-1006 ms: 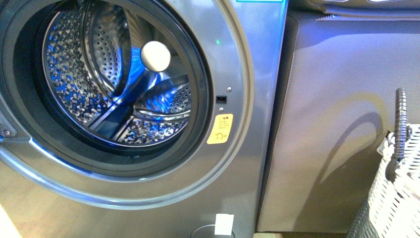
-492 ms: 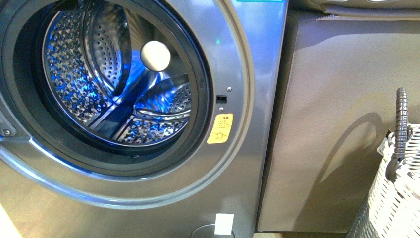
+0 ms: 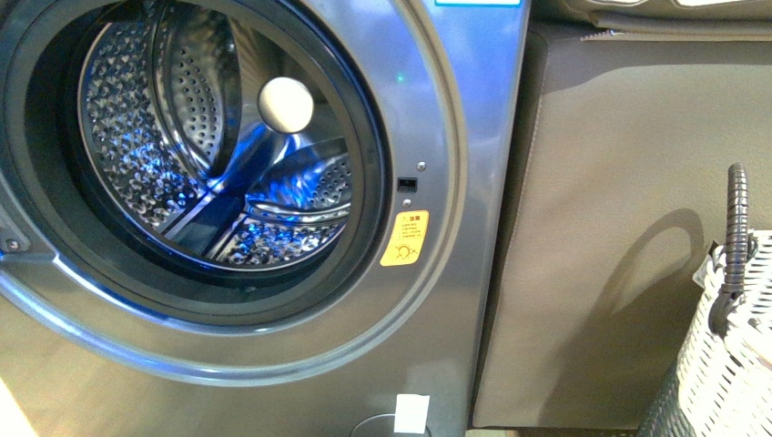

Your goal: Collect clothes from washing machine

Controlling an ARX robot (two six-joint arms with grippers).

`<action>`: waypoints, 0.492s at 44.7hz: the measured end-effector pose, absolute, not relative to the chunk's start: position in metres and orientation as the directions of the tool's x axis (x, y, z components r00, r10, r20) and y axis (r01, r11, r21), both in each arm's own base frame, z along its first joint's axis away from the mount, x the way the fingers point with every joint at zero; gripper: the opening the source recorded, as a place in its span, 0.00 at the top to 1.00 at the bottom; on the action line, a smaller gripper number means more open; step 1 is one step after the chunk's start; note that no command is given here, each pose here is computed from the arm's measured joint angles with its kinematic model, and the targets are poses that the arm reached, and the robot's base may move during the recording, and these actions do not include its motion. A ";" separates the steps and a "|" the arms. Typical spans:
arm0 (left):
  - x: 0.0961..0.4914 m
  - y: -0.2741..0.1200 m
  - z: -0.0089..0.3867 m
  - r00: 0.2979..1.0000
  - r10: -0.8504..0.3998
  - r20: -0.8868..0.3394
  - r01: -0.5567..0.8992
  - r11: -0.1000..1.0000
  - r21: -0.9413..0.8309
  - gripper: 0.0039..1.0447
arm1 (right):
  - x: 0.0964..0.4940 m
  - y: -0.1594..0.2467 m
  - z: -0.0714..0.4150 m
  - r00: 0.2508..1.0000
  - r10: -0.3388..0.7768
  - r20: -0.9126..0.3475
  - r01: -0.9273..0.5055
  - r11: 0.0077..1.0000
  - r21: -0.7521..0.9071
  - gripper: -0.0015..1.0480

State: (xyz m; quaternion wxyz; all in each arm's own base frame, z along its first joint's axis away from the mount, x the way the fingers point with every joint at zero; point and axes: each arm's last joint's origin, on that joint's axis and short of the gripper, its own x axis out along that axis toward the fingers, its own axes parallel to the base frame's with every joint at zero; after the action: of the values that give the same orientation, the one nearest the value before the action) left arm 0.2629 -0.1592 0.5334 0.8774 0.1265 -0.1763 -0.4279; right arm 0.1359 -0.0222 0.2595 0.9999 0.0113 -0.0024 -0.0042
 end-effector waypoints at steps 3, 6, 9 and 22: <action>0.263 -0.159 0.533 0.572 -0.795 0.201 0.706 0.602 0.373 0.06 | 0.133 -0.019 0.244 1.000 -0.011 -0.011 0.011 1.000 0.015 0.68; 0.263 -0.159 0.533 0.572 -0.795 0.201 0.706 0.602 0.373 0.06 | 0.129 -0.015 0.232 1.000 -0.006 -0.007 0.006 1.000 0.008 0.83; 0.263 -0.159 0.533 0.572 -0.795 0.201 0.706 0.602 0.373 0.06 | 0.126 -0.012 0.224 1.000 -0.003 0.000 0.003 1.000 0.004 0.98; 0.263 -0.159 0.533 0.572 -0.795 0.201 0.706 0.602 0.373 0.06 | 0.117 0.000 0.197 1.000 -0.001 -0.004 0.001 1.000 0.002 0.98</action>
State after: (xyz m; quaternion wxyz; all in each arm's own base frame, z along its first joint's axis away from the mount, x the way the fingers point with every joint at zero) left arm 0.2629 -0.1592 0.5334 0.8774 0.1265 -0.1763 -0.4279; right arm 0.1172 -0.0004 0.1973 1.0000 0.0011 0.0018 -0.0004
